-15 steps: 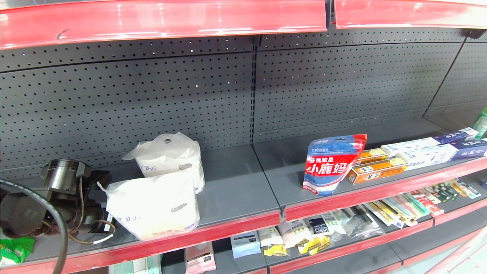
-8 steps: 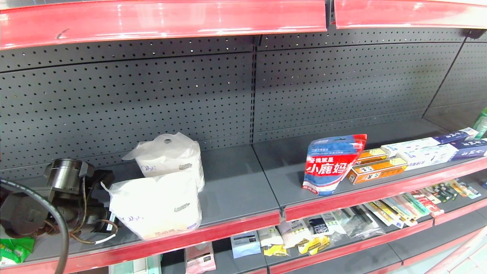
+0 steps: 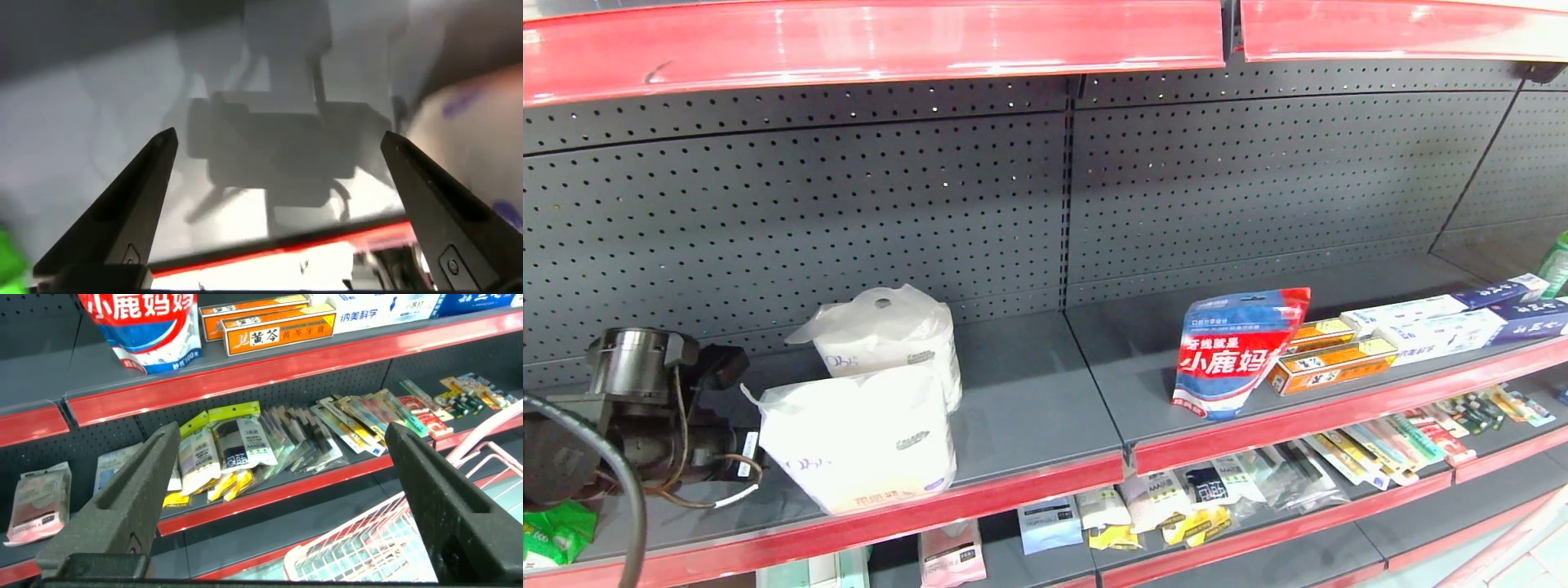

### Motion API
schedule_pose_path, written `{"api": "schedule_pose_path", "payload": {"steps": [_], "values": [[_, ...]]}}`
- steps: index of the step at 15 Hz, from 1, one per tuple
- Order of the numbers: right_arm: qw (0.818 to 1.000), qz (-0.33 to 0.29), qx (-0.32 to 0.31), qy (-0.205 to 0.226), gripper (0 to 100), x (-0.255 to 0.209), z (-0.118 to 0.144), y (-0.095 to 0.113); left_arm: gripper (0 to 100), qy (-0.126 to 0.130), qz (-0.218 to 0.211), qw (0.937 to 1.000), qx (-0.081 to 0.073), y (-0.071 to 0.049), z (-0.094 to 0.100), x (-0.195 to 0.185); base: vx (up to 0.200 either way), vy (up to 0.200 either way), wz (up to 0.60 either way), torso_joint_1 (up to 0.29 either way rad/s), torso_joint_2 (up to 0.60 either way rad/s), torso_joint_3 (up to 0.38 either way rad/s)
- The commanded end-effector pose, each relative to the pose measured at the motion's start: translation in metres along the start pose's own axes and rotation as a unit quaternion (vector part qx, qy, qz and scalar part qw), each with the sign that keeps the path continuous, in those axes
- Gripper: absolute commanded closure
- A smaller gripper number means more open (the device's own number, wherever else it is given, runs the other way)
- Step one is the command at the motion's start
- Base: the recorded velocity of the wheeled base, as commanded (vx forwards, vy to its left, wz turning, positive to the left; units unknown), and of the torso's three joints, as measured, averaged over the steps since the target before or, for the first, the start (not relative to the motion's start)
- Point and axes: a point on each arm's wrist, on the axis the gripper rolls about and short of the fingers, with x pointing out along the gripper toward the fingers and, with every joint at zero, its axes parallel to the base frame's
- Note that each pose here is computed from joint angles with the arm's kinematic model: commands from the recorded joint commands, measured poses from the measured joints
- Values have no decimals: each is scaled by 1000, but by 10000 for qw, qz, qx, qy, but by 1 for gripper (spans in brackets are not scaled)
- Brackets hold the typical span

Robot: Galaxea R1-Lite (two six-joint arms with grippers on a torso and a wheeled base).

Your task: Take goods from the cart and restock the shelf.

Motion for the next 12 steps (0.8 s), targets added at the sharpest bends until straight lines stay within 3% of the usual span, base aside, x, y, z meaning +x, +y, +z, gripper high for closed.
{"api": "schedule_pose_path", "payload": {"steps": [1,4,5,7,9,12], "values": [[10000,-6,-1,6,0,0,0,0,0,-868,299,9957,-75,8,16,-31,0,0,0,0,0,0],[10000,-6,-2,14,0,0,0,0,0,-1617,531,9853,-138,15,24,-72,0,0,0,0,0,0],[10000,-6,-1,6,0,0,0,0,0,-1646,541,9848,-143,15,24,-74,0,0,0,0,0,0],[10000,1,-2,6,0,0,0,0,0,-2158,673,9739,-184,14,12,-126,0,0,0,0,0,0],[10000,-6,-2,14,0,0,0,0,0,-2528,665,9651,-151,8,-8,-168,0,0,0,0,0,0],[10000,-6,-1,6,0,0,0,0,0,-3080,399,9505,1,-10,-89,-229,0,0,0,0,0,0]]}}
